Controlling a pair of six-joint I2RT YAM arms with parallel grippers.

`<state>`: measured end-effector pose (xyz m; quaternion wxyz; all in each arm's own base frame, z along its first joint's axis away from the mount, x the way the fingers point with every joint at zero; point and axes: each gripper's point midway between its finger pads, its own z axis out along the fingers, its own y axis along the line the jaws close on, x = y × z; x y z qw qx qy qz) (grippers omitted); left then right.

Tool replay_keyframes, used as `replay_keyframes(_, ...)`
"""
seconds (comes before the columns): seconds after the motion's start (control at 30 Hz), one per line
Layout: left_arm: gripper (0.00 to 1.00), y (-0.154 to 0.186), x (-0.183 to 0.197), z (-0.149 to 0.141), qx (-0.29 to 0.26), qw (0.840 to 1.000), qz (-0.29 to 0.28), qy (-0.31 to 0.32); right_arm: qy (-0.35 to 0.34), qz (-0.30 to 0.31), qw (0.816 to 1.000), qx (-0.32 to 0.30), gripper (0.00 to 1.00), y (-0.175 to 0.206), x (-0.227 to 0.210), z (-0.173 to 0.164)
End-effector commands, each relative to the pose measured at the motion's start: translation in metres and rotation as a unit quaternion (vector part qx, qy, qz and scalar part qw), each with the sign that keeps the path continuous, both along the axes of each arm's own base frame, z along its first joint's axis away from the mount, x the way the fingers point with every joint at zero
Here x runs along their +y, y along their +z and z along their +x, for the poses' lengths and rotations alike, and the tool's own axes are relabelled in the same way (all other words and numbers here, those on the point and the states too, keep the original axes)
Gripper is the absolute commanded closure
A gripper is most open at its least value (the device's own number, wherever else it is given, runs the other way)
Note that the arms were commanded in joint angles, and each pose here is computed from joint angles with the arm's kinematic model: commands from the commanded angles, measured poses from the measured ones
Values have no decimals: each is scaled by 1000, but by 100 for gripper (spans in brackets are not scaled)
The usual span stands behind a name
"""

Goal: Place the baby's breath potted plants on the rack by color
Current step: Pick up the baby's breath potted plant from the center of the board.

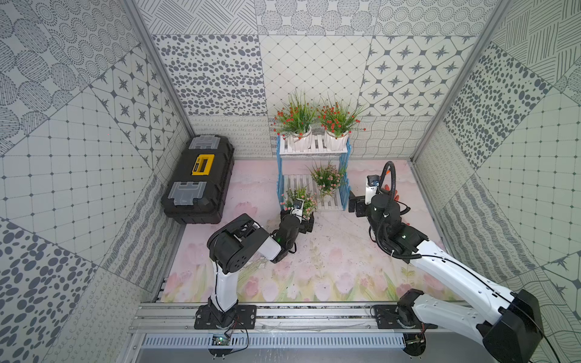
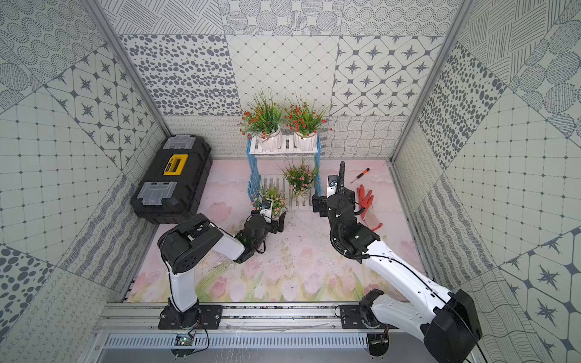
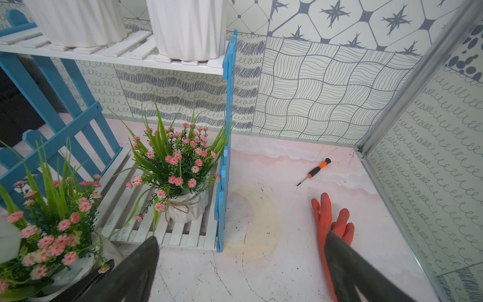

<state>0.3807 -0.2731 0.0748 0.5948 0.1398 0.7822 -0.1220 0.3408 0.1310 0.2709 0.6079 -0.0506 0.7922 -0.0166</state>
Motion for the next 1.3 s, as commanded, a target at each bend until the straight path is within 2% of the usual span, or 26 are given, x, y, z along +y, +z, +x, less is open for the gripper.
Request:
replay_keyframes(0.0, 2, 14, 8, 10, -16, 999, -20, 23, -2, 13, 1000, -11, 2, 2, 0, 2)
replay_keyframes(0.17, 10, 10, 6, 13, -11, 1000, -17, 23, -1, 15, 1000, -8, 2, 3, 1, 3)
replay_keyframes(0.33, 27, 8, 10, 12, -10, 1000, -9, 28, -4, 14, 1000, -11, 2, 2, -2, 1)
replay_keyframes(0.53, 36, 9, 11, 7, -10, 1000, -11, 24, -4, 15, 1000, -9, 2, 1, -1, 2)
replay_keyframes(1.0, 41, 58, 6, -7, -42, 999, -20, 1, -3, 17, 1000, -11, 2, 1, 0, 2)
replay_keyframes(1.27, 40, 73, -4, 4, -57, 998, -10, -5, -1, 20, 1000, -13, 2, 1, 1, 3)
